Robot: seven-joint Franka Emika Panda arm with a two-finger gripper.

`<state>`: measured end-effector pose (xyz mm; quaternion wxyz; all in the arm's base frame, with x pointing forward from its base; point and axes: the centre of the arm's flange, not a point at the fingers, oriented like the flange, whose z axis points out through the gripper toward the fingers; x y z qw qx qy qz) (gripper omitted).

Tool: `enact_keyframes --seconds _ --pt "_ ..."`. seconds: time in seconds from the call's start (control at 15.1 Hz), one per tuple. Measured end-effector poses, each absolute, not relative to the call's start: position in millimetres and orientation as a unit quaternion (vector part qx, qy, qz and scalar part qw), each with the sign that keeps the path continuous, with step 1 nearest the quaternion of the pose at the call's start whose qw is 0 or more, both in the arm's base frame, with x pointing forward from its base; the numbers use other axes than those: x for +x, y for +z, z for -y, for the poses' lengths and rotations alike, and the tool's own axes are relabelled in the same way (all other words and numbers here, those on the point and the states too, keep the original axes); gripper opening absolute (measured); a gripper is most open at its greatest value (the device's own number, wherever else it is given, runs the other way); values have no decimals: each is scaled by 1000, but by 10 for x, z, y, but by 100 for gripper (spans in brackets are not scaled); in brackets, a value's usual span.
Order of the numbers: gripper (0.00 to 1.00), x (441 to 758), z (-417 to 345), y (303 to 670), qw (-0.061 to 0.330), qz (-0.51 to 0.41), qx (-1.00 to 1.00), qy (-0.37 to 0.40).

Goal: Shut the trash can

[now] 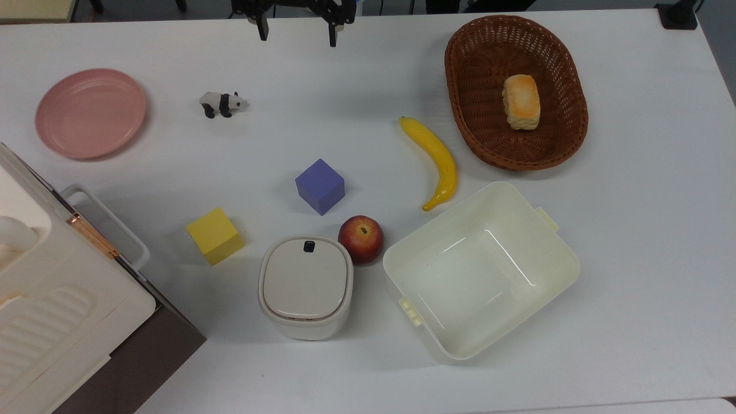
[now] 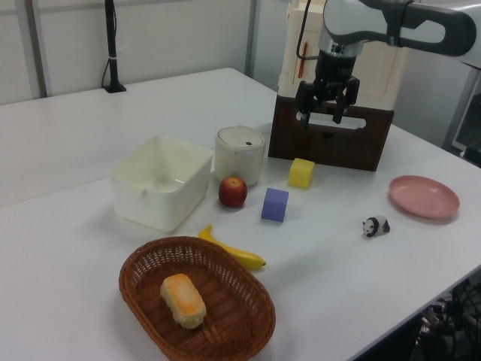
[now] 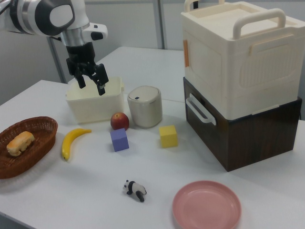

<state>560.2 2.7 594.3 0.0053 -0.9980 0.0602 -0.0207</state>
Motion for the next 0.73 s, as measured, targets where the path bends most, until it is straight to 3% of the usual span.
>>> enact_keyframes --seconds 0.73 --pt "100 5613 226 6074 16 -99 -994 -34"
